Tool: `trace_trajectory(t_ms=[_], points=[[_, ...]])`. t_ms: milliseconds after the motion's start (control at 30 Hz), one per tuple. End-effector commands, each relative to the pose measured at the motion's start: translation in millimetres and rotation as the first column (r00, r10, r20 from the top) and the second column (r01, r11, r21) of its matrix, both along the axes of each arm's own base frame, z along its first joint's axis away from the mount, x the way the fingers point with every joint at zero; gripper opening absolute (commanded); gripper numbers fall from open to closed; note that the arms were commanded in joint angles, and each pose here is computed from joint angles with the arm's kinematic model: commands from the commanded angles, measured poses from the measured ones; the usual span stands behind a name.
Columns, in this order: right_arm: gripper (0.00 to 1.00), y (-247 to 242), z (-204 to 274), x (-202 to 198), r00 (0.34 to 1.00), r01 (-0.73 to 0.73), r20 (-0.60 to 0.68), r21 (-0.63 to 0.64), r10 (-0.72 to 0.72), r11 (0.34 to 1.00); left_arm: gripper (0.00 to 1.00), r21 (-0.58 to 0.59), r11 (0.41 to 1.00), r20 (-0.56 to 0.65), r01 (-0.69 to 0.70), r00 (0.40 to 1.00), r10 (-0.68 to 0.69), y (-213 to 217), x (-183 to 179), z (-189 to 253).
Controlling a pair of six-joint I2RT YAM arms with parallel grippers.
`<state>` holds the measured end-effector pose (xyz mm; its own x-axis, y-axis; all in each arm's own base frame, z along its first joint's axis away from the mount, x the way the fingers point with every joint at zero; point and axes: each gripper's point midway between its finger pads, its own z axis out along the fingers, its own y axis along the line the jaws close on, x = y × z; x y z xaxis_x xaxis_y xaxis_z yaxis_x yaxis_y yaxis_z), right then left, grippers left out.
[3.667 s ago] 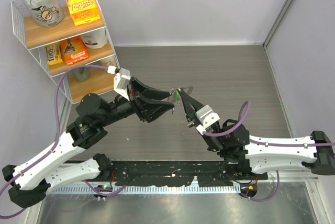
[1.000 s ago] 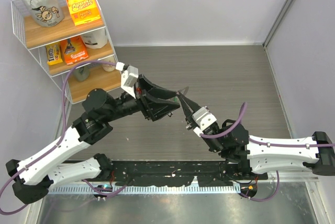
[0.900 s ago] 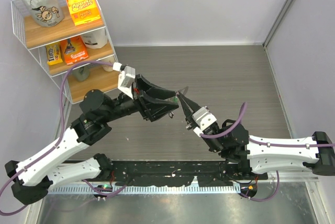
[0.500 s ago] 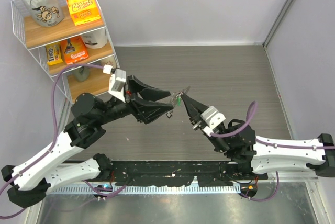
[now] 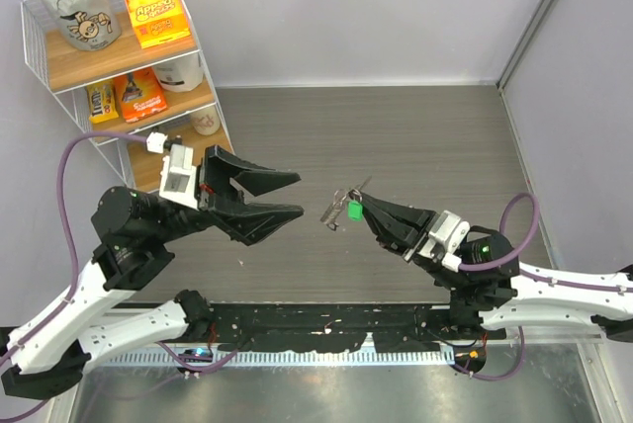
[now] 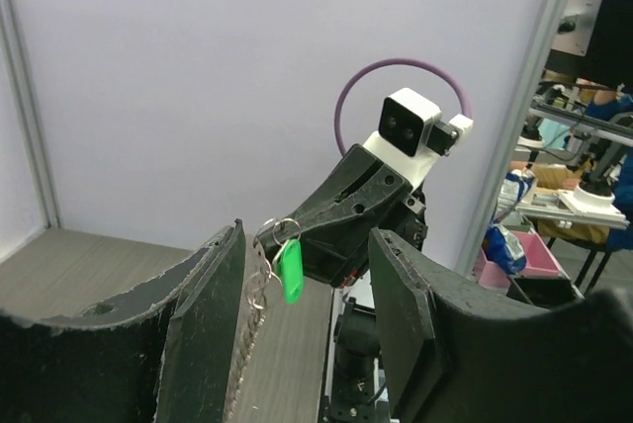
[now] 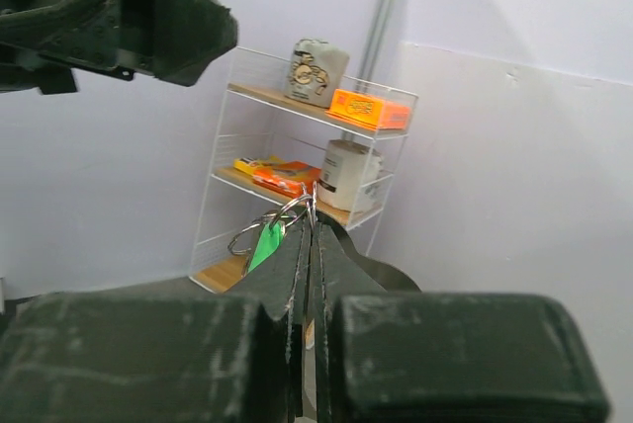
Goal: Put the keys on the keyring
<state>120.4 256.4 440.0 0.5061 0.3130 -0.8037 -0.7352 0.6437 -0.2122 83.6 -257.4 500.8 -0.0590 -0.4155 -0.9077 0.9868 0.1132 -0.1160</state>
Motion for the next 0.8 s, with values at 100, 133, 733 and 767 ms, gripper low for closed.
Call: trace_trajectory(t_ms=[100, 133, 733, 767], points=[[0.05, 6.0, 13.1, -35.6, 0.977, -0.209, 0.055, 0.011, 0.208, 0.978, 0.58, 0.015, 0.987, 0.115, 0.161, 0.98, -0.161, -5.3, -30.3, 18.6], [0.05, 6.4, 14.4, -39.8, 0.971, -0.231, 0.061, 0.006, 0.231, 0.973, 0.59, 0.021, 0.984, 0.122, 0.176, 0.977, -0.178, -6.1, -32.8, 19.0], [0.05, 25.1, 15.9, -61.1, 0.911, -0.406, -0.139, -0.134, 0.388, 0.904, 0.59, 0.283, 0.897, 0.106, 0.34, 0.918, -0.381, -23.8, -50.5, -31.8], [0.05, 26.8, 14.2, -59.9, 0.911, -0.403, -0.149, -0.137, 0.384, 0.905, 0.58, 0.288, 0.895, 0.101, 0.34, 0.919, -0.381, -24.2, -50.1, -33.5]])
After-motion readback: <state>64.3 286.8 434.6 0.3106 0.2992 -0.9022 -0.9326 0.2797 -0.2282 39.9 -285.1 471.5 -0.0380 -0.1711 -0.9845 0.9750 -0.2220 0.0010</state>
